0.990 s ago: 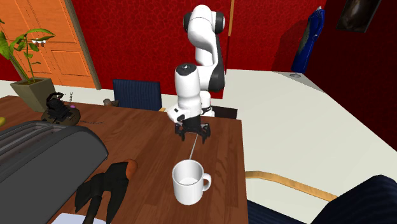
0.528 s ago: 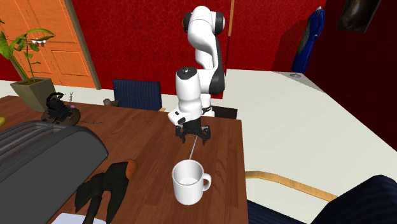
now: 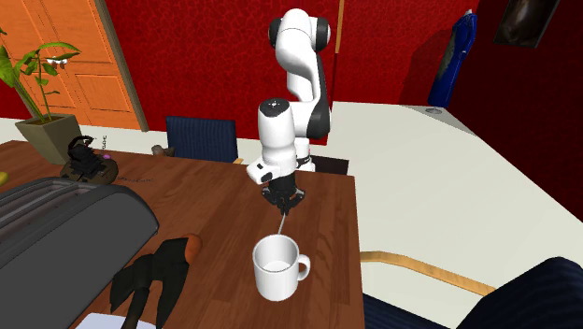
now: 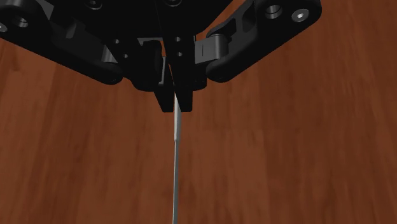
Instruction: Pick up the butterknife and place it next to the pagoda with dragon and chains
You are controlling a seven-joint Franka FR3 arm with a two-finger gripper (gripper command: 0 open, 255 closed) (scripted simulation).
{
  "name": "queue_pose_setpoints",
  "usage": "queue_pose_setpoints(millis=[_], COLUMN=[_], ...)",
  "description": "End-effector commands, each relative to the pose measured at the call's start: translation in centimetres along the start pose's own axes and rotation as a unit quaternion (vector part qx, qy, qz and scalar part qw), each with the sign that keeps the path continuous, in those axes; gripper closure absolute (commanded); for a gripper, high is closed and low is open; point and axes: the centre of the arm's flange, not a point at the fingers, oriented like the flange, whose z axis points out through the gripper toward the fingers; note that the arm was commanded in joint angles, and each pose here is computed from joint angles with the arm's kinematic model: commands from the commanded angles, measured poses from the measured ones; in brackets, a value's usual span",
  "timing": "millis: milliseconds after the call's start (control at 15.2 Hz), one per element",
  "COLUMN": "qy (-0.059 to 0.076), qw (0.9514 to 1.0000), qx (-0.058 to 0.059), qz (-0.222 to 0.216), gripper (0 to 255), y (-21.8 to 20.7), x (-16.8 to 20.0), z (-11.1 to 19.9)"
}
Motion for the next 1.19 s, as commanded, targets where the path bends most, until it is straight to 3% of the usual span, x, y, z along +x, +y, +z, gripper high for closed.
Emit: queue_pose_setpoints(millis=[0, 198, 1122], qy=[0.000, 0.000, 0.000], qw=[1.0000, 1.0000, 1.0000], qx=[0.000, 0.000, 0.000], qz=[0.000, 0.000, 0.000], gripper=[255, 255, 255], y=[0.0, 0.0, -0.3], x=[0.0, 0.0, -0.7], z=[0.0, 0.0, -7.3])
